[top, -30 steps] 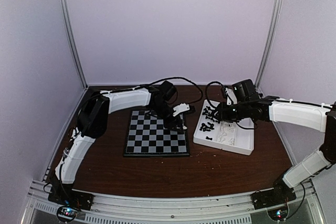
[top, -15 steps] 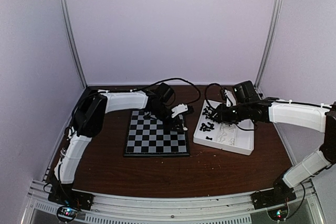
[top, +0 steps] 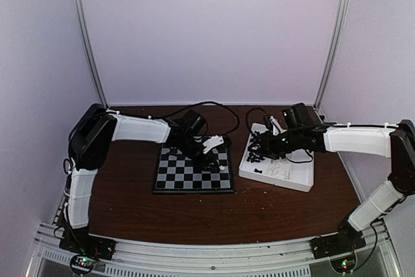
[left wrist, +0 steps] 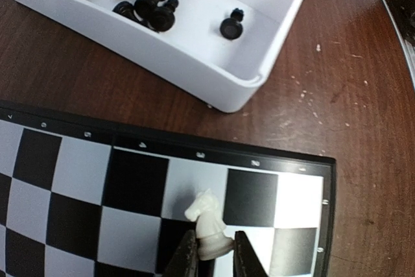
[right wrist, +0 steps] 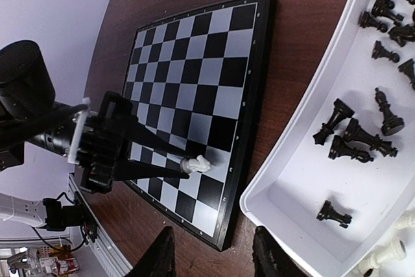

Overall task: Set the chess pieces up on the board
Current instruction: Pick up the chess piece from the chessboard.

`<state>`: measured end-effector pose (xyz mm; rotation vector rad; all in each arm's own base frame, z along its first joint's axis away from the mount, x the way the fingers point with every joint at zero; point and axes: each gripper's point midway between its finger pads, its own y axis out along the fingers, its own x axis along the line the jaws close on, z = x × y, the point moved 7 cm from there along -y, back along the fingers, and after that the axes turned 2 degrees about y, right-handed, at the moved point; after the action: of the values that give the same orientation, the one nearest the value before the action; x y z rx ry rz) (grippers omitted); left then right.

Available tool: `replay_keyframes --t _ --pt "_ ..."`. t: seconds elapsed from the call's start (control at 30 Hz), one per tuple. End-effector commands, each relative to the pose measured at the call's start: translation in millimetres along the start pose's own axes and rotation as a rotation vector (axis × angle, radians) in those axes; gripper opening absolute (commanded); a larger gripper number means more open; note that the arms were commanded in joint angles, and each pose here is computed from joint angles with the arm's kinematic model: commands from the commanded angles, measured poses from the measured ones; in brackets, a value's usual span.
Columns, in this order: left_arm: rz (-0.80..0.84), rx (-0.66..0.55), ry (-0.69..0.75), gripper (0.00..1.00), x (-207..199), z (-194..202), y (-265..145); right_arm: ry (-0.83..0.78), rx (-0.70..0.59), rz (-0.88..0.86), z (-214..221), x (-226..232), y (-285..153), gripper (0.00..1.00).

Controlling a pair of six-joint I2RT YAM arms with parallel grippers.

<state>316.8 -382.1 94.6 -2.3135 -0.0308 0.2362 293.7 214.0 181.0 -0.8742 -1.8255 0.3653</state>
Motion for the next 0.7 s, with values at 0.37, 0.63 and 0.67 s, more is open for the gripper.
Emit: replay_keyframes --t 0.37,0.63,0.67 --pt "-0.116 -0.303 0.228 0.10 -66.6 -36.9 -59.6 0.077 0.191 -0.362 22.2 52.5 32.0 0.53" --pt "-0.146 -0.339 0.269 0.10 -74.6 -44.2 -77.9 0.104 0.224 -0.461 27.8 67.4 42.9 0.54" --pt "-0.145 -0.343 0.272 0.10 -75.3 -45.1 -79.1 0.106 0.229 -0.471 28.2 68.7 43.9 0.53"
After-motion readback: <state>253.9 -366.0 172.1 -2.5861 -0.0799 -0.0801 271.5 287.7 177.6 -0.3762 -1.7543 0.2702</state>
